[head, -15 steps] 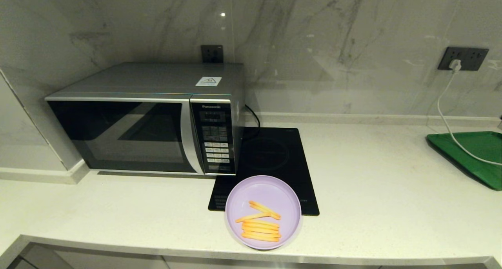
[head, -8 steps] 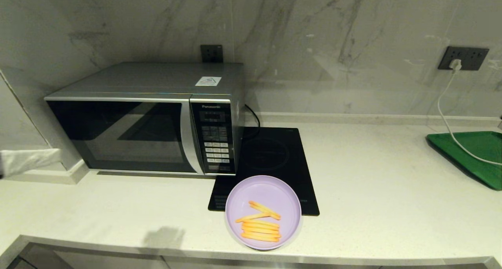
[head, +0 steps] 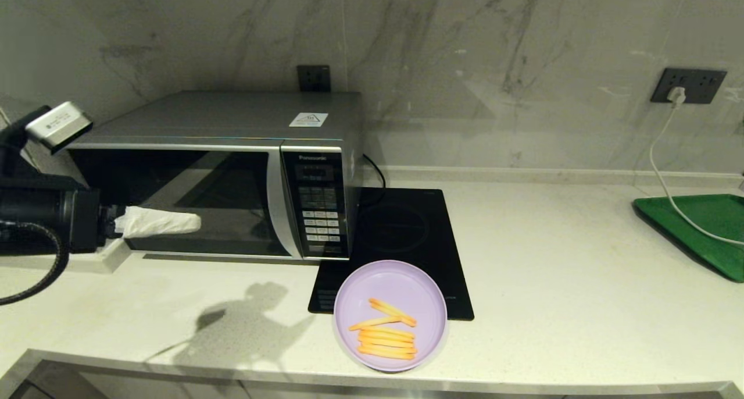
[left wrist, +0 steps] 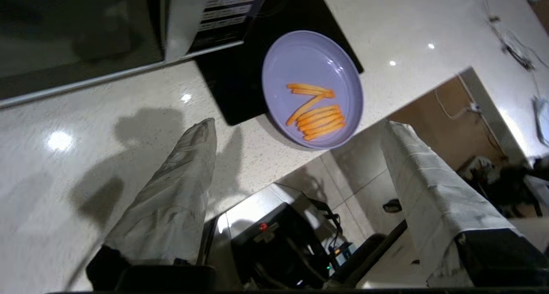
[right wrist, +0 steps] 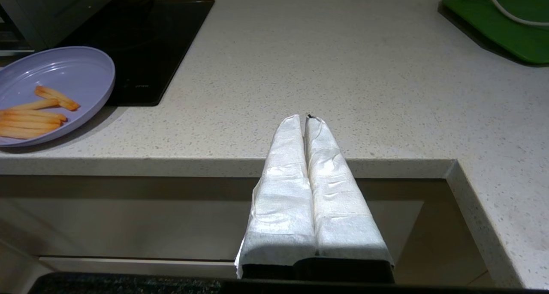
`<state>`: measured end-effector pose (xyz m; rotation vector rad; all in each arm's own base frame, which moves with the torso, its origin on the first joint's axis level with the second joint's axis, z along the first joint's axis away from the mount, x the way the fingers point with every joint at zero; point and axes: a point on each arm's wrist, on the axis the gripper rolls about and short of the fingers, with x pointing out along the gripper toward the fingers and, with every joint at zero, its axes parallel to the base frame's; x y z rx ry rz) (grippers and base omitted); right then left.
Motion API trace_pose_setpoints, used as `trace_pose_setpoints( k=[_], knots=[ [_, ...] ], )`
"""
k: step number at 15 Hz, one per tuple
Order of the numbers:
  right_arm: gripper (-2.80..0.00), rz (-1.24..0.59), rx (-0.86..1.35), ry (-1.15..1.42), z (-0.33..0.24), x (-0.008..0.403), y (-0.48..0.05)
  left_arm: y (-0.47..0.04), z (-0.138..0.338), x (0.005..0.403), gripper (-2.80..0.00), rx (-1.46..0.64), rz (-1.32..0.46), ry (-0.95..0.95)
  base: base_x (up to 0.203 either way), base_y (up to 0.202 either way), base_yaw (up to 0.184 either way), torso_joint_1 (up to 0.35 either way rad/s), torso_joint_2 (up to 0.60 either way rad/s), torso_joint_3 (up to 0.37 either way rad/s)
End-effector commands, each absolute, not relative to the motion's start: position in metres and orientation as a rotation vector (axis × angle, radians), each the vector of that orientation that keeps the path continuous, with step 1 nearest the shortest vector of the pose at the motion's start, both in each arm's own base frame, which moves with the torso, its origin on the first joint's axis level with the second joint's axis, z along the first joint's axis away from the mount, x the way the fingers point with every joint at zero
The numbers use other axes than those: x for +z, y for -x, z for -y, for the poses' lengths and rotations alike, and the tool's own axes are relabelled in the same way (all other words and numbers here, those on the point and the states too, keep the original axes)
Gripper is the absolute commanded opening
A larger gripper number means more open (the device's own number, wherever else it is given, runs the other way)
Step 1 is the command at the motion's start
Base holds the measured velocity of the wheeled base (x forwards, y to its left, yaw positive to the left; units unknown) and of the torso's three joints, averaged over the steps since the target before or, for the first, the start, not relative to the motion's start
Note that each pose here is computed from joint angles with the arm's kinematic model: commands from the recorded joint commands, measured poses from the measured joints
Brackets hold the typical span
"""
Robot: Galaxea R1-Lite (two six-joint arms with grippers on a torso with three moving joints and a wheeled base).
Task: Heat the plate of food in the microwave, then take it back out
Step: Open the microwave oven
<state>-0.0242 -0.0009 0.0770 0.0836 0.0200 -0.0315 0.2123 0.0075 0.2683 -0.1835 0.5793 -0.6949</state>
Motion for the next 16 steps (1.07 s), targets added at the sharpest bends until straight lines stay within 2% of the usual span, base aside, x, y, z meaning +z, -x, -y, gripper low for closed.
trace_pose_setpoints(
  k=[1,3,7,16],
  knots=[
    [-2.80,-0.020,-0.032,-0.084,0.001,0.077,0.024,-0.229,-0.011,0.250,0.00,-0.862,-0.583,0.230,0.000,0.000,0.000,0.000,0.00,0.000],
    [-2.80,-0.020,-0.032,-0.084,0.001,0.077,0.024,-0.239,-0.011,0.240,0.00,-1.018,-0.542,0.247,0.000,0.000,0.000,0.000,0.00,0.000],
    [-2.80,-0.020,-0.032,-0.084,0.001,0.077,0.024,-0.270,-0.014,0.211,0.00,-1.150,-0.500,0.232,0.000,0.000,0.000,0.000,0.00,0.000],
    [-2.80,-0.020,-0.032,-0.084,0.001,0.077,0.024,-0.343,-0.025,0.159,0.00,-1.155,-0.413,0.138,0.000,0.000,0.000,0.000,0.00,0.000]
  ],
)
